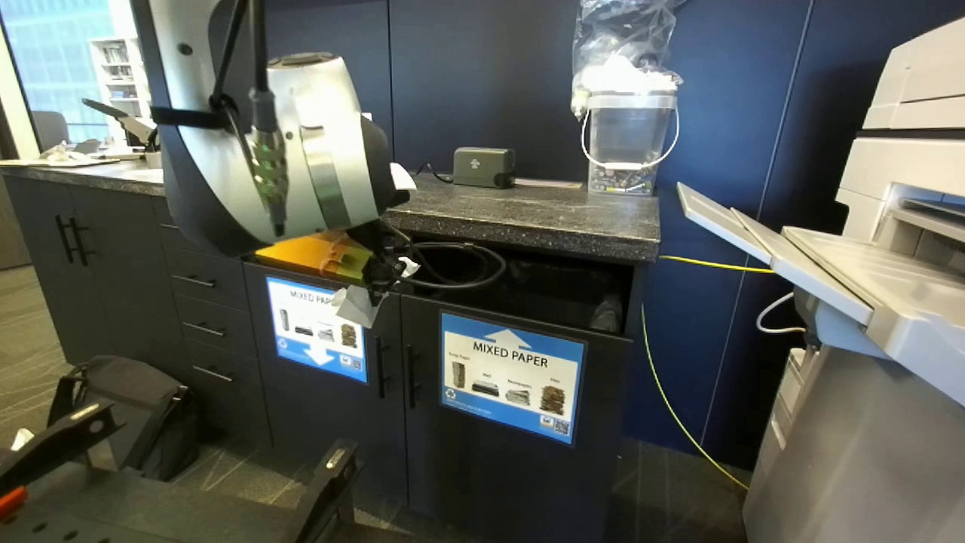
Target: Pick up the paper from the countertop and place it in the bin underneath the counter on the right
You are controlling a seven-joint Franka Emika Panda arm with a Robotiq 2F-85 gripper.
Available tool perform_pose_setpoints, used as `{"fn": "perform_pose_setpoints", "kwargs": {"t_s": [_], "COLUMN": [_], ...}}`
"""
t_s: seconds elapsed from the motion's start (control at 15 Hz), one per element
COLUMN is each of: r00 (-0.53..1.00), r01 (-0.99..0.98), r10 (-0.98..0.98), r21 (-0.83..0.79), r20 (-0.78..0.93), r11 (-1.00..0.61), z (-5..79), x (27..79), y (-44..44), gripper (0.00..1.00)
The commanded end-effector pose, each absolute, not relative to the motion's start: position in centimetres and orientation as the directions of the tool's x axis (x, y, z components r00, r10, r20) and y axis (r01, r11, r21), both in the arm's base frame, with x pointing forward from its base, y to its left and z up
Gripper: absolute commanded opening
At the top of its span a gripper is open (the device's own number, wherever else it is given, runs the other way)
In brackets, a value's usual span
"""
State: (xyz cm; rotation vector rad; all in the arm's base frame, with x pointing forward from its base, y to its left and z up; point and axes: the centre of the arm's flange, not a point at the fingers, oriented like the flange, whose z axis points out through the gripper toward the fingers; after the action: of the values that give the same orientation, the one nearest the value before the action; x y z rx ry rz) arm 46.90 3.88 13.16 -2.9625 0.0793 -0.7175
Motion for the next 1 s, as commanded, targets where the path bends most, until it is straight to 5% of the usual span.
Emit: {"fn": "perform_pose_setpoints", "kwargs": {"t_s": [0.0,0.93], "r00": [0.807,0.617], "r01": [-0.096,-0.199], "r10": [-0.125,0.117], "r21": [-0.081,0.298], "r20": [0.577,0.778], "r11": [-0.992,-0.934], "z": [9.0,3.3], "x": [48.8,53.4], "y": [3.3,-2.2], "gripper": [0.1,0.11]}}
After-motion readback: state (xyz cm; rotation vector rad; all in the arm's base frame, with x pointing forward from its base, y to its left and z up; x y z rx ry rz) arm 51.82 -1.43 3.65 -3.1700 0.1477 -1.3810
